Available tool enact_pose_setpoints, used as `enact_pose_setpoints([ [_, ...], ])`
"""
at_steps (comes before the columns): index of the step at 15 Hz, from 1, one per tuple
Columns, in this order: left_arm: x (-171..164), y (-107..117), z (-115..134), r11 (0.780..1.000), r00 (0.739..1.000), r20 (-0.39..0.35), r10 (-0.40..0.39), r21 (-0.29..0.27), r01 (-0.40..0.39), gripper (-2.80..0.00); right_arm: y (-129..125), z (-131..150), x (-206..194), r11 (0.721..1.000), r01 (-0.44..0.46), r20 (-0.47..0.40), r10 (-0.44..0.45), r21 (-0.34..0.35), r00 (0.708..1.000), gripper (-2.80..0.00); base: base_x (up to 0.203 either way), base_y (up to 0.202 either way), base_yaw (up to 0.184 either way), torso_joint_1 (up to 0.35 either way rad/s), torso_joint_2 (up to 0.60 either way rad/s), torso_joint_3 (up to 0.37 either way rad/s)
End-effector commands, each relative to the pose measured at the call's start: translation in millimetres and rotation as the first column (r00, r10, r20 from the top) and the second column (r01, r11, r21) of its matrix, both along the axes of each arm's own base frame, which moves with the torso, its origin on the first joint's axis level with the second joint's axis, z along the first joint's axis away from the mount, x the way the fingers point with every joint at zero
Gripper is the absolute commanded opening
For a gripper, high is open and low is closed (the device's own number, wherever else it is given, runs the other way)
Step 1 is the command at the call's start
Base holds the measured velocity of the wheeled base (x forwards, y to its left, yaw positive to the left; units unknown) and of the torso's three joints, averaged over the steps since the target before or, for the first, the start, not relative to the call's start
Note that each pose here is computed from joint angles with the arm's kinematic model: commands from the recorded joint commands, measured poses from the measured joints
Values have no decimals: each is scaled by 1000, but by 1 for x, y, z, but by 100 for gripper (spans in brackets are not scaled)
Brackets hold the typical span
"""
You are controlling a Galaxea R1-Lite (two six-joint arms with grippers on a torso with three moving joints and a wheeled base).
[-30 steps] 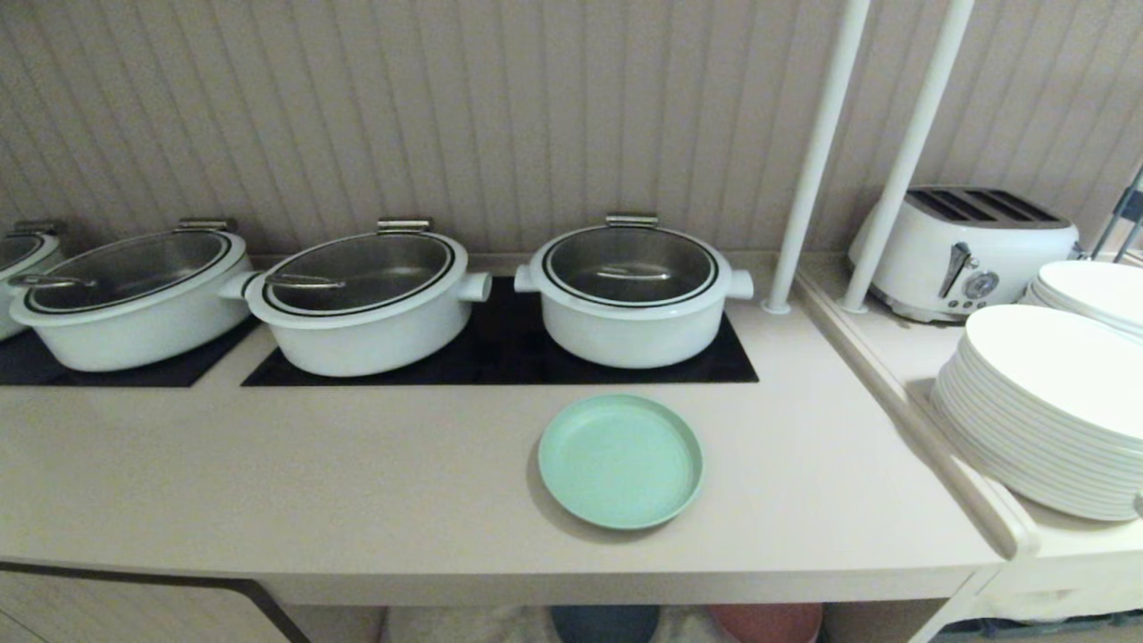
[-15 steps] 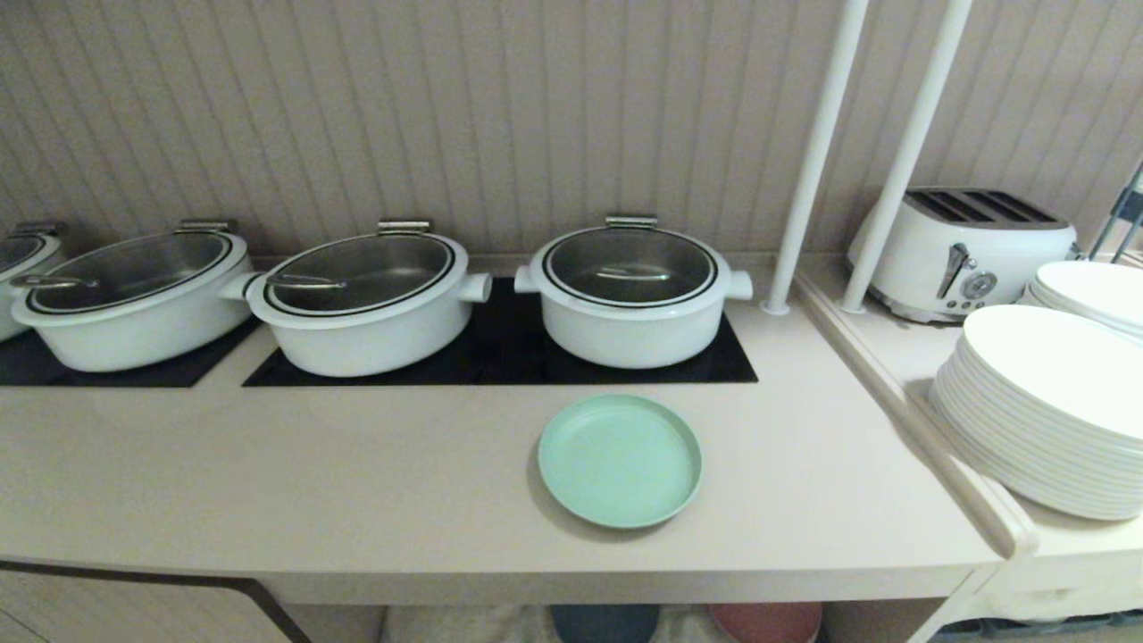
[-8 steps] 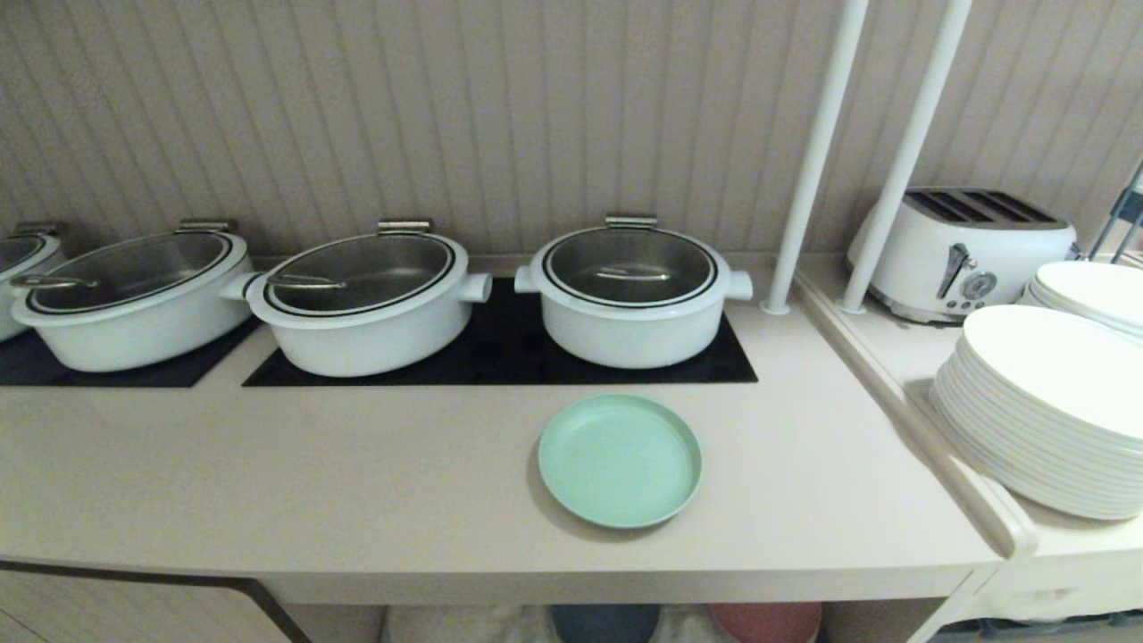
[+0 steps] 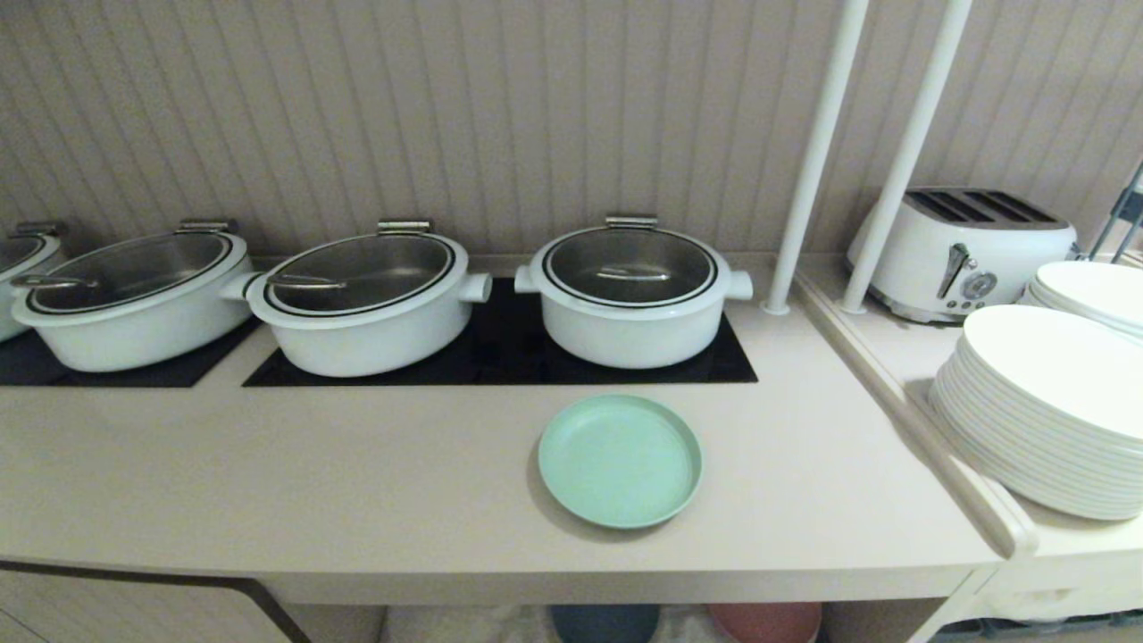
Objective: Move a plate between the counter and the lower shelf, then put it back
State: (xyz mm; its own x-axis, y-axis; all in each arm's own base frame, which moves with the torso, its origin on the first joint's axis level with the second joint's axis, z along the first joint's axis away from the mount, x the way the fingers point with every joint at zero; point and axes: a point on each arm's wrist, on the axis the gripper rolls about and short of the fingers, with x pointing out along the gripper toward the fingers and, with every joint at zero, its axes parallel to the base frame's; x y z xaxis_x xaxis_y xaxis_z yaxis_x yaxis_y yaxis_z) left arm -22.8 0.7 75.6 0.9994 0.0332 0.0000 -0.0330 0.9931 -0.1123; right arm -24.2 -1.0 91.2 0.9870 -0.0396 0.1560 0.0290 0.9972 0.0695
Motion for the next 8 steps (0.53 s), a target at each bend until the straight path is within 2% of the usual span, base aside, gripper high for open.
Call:
enact_pose_setpoints([
  [1,0,0,0,1000,1000,0,1,-1,-1,-280,0,0,0,1000,0,0,0,1,1000,-280,0,0,0,0,0,0],
  [8,0,0,0,1000,1000,2,1,-1,-1,-280,0,0,0,1000,0,0,0,2,1000,-280,0,0,0,0,0,0],
])
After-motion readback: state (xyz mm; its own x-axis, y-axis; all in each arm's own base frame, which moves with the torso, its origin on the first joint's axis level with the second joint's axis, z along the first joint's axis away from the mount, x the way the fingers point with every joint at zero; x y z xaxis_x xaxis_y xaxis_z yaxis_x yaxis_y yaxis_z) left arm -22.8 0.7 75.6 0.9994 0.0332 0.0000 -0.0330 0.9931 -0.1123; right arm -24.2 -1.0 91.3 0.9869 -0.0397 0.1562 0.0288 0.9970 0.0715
